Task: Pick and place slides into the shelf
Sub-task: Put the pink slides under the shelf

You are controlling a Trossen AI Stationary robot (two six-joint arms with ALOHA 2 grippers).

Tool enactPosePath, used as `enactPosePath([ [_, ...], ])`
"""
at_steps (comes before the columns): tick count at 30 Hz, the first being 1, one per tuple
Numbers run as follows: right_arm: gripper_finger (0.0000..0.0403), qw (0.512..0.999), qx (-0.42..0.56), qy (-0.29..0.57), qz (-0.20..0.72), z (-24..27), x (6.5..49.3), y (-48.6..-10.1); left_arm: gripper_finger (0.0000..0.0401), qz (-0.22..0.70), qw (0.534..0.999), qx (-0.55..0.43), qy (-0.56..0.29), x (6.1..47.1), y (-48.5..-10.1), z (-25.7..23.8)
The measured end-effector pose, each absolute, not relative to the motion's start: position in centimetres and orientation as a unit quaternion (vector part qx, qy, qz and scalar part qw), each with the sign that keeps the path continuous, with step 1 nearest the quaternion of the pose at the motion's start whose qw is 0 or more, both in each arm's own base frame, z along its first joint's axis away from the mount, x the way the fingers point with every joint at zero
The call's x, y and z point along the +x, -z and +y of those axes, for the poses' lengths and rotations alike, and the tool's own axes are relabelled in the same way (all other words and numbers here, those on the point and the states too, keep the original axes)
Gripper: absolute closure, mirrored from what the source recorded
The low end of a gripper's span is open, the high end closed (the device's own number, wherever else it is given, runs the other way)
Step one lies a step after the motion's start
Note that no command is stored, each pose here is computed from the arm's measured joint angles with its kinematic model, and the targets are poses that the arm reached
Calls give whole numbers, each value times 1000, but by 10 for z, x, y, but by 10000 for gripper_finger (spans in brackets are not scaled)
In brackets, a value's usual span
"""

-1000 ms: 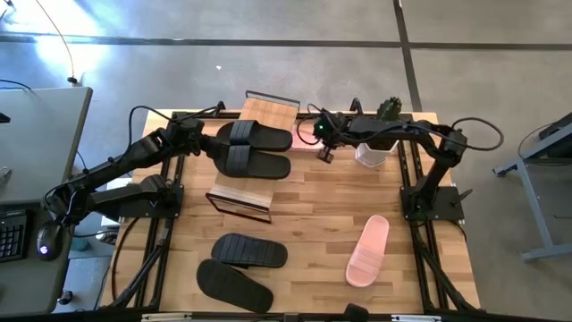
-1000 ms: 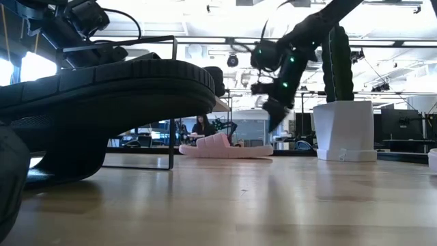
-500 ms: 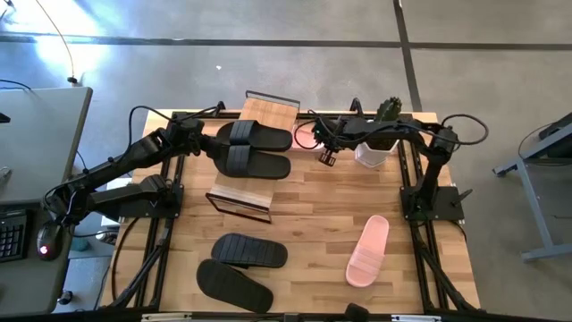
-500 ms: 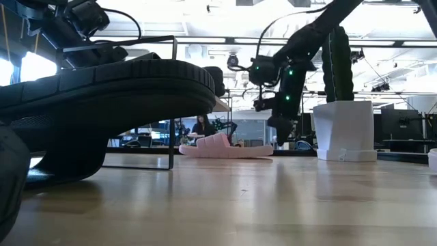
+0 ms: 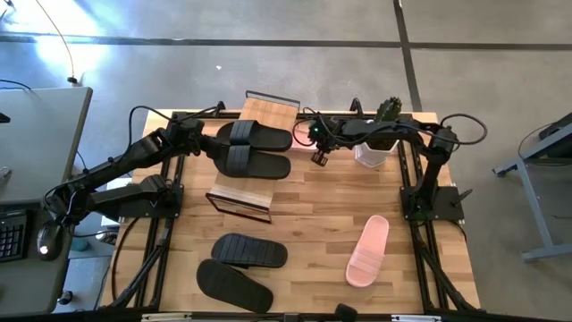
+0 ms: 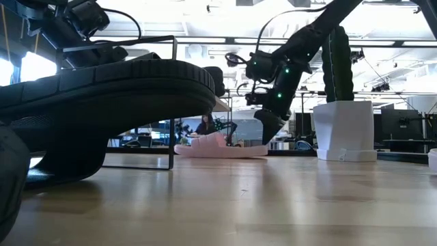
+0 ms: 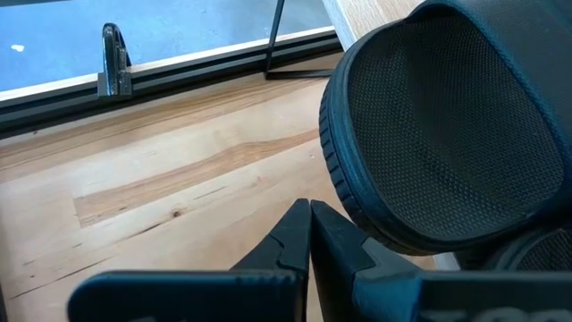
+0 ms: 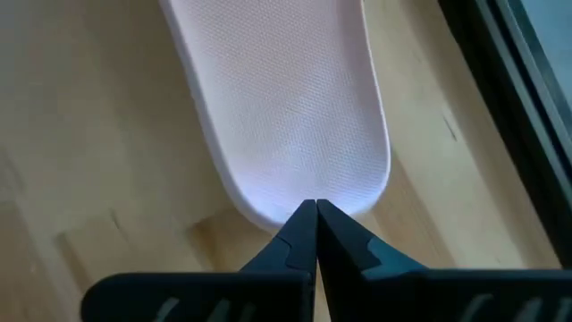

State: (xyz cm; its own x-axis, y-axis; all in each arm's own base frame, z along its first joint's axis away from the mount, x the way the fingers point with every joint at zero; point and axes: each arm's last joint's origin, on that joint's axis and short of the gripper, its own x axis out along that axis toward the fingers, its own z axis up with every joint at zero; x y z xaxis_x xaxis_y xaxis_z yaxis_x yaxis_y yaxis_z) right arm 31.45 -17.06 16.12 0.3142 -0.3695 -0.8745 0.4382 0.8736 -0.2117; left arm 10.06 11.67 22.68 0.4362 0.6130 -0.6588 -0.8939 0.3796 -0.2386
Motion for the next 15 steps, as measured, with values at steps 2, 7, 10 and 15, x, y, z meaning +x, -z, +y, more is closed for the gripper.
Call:
enactPosePath([
  [2,403,809,35,245,533,-171,316,-156,401,240,795,-293,-473,101,-227,117],
  [7,403,824,43,244,509,-173,324,-149,401,240,796,-293,-473,101,-227,117],
  [10,403,837,41,243,488,-173,329,-151,401,240,796,-293,-473,101,-227,117],
  [15,403,847,50,239,471,-173,332,-152,401,240,796,-293,-473,101,-227,117],
])
